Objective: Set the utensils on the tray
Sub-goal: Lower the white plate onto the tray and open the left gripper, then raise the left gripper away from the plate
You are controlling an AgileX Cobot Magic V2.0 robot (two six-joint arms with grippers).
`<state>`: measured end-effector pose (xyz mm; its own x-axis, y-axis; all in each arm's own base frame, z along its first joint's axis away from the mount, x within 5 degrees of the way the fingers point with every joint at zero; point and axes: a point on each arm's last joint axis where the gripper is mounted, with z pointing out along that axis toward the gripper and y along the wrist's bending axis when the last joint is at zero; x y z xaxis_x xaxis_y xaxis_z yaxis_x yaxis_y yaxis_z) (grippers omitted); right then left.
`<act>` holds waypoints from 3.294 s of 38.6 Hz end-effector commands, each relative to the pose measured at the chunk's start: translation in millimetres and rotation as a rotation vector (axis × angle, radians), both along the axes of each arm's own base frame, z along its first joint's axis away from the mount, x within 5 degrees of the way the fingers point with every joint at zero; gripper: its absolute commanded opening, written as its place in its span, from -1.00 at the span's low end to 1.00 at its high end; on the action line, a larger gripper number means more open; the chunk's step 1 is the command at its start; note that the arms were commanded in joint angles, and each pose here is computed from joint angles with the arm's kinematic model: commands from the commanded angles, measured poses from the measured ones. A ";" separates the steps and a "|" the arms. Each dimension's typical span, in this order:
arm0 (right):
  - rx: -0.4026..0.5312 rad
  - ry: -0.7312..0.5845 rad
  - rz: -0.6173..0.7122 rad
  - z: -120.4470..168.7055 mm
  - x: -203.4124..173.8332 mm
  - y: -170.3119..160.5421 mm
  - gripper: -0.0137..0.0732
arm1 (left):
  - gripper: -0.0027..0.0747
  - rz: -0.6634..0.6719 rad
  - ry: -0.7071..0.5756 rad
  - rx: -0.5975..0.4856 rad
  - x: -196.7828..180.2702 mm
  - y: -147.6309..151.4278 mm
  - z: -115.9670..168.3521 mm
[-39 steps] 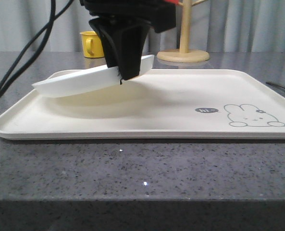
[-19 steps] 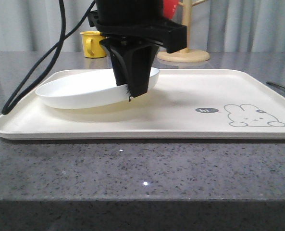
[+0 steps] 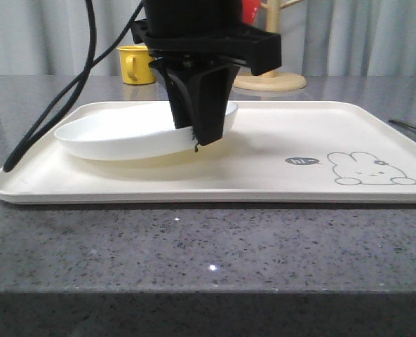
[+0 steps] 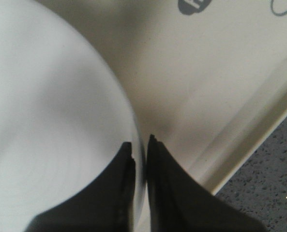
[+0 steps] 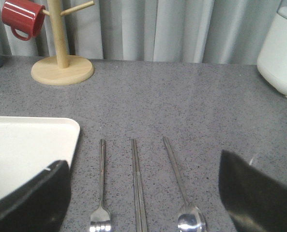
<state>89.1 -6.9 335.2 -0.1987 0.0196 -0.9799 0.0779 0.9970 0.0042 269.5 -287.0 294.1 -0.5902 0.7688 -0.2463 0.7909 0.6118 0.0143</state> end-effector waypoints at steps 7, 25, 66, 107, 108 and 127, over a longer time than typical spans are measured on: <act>-0.024 -0.091 0.000 16.3 1.6 -0.4 0.80 | -0.16 0.005 -0.041 -0.043 -7.2 5.2 27.4; -0.024 -0.091 0.000 16.3 1.6 -0.4 0.80 | -0.91 0.201 -0.223 -0.037 12.3 95.5 80.1; -0.024 -0.091 0.000 16.3 1.6 -0.4 0.80 | -0.98 0.626 -1.088 -0.664 -174.1 270.5 16.0; -0.007 0.171 -0.018 28.3 53.6 -3.8 0.79 | -0.98 0.600 -1.227 -0.742 -202.6 275.5 9.6; -0.006 0.215 -0.021 26.9 61.4 -4.4 0.79 | -0.98 0.600 -1.227 -0.742 -202.6 275.5 9.6; -0.012 0.523 0.050 7.3 162.0 12.2 0.05 | -0.98 0.600 -1.227 -0.742 -202.6 275.5 9.6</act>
